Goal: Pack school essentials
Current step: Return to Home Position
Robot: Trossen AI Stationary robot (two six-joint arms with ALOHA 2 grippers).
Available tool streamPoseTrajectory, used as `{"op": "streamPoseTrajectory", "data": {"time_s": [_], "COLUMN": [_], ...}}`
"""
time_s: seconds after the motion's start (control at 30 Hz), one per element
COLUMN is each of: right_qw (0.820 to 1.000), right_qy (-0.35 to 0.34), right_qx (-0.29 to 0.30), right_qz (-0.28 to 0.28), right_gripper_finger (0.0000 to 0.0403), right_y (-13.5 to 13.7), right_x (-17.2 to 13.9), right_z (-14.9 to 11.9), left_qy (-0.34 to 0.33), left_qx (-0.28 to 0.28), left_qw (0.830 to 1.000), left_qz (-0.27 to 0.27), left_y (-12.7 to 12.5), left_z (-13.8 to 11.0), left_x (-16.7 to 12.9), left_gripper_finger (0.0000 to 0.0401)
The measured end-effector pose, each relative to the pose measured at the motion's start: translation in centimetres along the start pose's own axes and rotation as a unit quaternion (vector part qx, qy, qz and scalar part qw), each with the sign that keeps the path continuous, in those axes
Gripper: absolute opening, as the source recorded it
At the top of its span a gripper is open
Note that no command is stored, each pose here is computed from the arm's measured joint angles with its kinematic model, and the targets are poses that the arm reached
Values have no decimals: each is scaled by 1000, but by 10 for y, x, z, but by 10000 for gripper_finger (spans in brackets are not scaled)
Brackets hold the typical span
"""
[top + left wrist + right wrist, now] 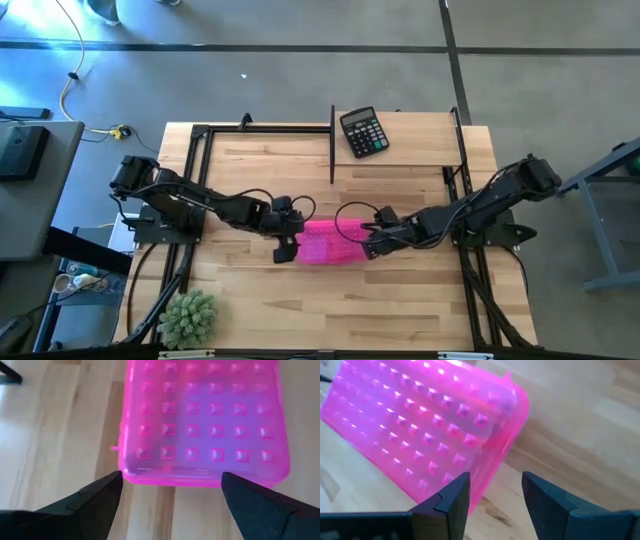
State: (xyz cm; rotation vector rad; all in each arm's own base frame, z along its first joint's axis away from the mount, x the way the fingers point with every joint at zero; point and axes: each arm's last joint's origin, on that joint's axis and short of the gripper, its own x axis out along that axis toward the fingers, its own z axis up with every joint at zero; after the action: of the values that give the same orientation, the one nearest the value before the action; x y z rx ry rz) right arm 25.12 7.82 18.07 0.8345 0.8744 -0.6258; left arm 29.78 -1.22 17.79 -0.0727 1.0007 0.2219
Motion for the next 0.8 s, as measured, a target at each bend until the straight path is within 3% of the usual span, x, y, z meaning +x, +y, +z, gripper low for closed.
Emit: {"op": "streamPoseTrajectory", "data": {"time_s": [0.37,0.5,0.63,0.8], "right_qw": [998,989,962,897], "right_qy": [-41,-74,-142,-249], "right_qx": [-41,-100,-191,-310], "right_qz": [38,82,137,191], "right_gripper_finger": [172,172,172,172], "right_y": [0,5,12,15], "right_x": [-24,-37,-57,-91], "right_z": [10,16,29,49], "left_qy": [-27,-47,-100,-173], "left_qx": [2,1,16,20], "left_qw": [1000,999,994,982], "left_qz": [-6,-7,-44,-73], "left_y": [6,13,17,24], "left_z": [3,4,7,8], "left_x": [-30,-51,-82,-119], "left_gripper_finger": [330,330,330,330]}}
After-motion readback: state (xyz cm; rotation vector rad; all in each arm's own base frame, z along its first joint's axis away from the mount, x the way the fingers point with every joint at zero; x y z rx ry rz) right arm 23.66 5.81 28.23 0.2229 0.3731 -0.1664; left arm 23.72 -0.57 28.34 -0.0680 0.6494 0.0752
